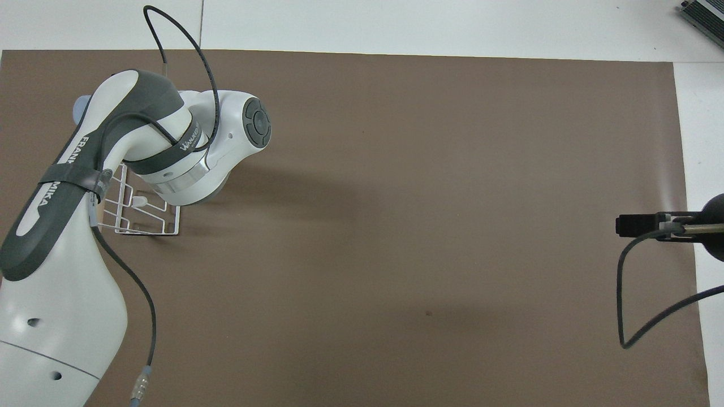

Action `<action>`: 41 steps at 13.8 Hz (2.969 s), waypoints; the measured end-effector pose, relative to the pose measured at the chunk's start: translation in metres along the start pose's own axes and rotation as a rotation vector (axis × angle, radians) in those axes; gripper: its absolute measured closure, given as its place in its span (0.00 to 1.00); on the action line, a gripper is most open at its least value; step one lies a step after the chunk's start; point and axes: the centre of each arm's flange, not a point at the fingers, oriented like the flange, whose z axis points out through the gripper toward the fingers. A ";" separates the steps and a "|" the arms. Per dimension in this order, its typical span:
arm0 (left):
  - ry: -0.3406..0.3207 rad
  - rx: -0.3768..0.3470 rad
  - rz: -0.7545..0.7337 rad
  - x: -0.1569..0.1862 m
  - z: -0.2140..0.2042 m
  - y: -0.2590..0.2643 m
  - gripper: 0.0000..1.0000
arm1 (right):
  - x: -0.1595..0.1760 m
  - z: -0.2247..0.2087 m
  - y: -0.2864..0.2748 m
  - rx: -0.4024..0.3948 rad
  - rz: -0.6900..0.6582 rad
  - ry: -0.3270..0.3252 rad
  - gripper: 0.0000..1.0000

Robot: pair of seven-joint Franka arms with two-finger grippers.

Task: Hang cup on cup holder

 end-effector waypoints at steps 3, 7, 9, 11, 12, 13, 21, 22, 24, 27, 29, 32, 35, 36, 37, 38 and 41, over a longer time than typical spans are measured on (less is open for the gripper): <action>0.000 0.001 -0.010 0.000 0.000 0.000 0.01 | 0.000 0.000 0.000 0.000 0.000 0.000 0.00; 0.006 -0.002 -0.034 -0.003 -0.003 -0.001 0.00 | 0.000 0.000 0.000 0.000 0.000 0.000 0.00; 0.034 -0.015 -0.069 -0.015 -0.010 -0.004 0.00 | 0.000 0.000 0.000 0.000 0.000 0.000 0.00; 0.101 -0.058 -0.123 -0.037 -0.024 -0.006 0.00 | 0.000 0.000 0.000 0.000 0.000 0.000 0.00; 0.149 -0.089 -0.164 -0.054 -0.033 -0.007 0.00 | 0.000 0.000 0.000 0.000 0.000 0.000 0.00; 0.195 -0.119 -0.218 -0.074 -0.043 -0.008 0.00 | 0.000 0.000 0.000 0.000 0.000 0.000 0.00; 0.487 -0.558 -0.753 -0.200 -0.041 0.007 0.00 | 0.000 0.000 0.000 0.000 0.000 0.000 0.00; 0.533 -0.626 -0.789 -0.214 -0.031 0.008 0.00 | 0.000 0.000 0.000 0.000 0.000 0.000 0.00; 0.602 -0.719 -0.836 -0.236 -0.026 0.014 0.00 | 0.000 0.000 0.000 0.000 0.000 0.000 0.00; 0.583 -0.852 -0.922 -0.249 -0.042 0.029 0.00 | 0.000 0.000 0.000 0.000 0.000 0.000 0.00; 0.574 -0.897 -0.969 -0.252 -0.048 0.033 0.00 | 0.000 0.000 0.000 0.000 0.000 0.000 0.00; 0.609 -1.019 -1.012 -0.258 -0.029 0.036 0.00 | 0.000 0.000 0.000 0.000 0.000 0.000 0.00; 0.613 -1.071 -1.037 -0.265 -0.009 0.039 0.00 | 0.000 0.000 0.000 0.000 0.000 0.000 0.00; 0.615 -1.070 -1.038 -0.266 -0.010 0.040 0.00 | 0.000 0.000 0.000 0.000 0.000 0.000 0.00; 0.616 -1.069 -1.042 -0.268 -0.010 0.040 0.00 | 0.000 0.000 0.000 0.000 0.000 0.000 0.00; 0.615 -1.064 -1.049 -0.270 -0.010 0.040 0.00 | 0.000 0.000 0.000 0.000 0.000 0.000 0.00; 0.586 -1.003 -1.080 -0.279 -0.002 0.037 0.00 | 0.000 0.000 0.000 0.000 0.000 0.000 0.00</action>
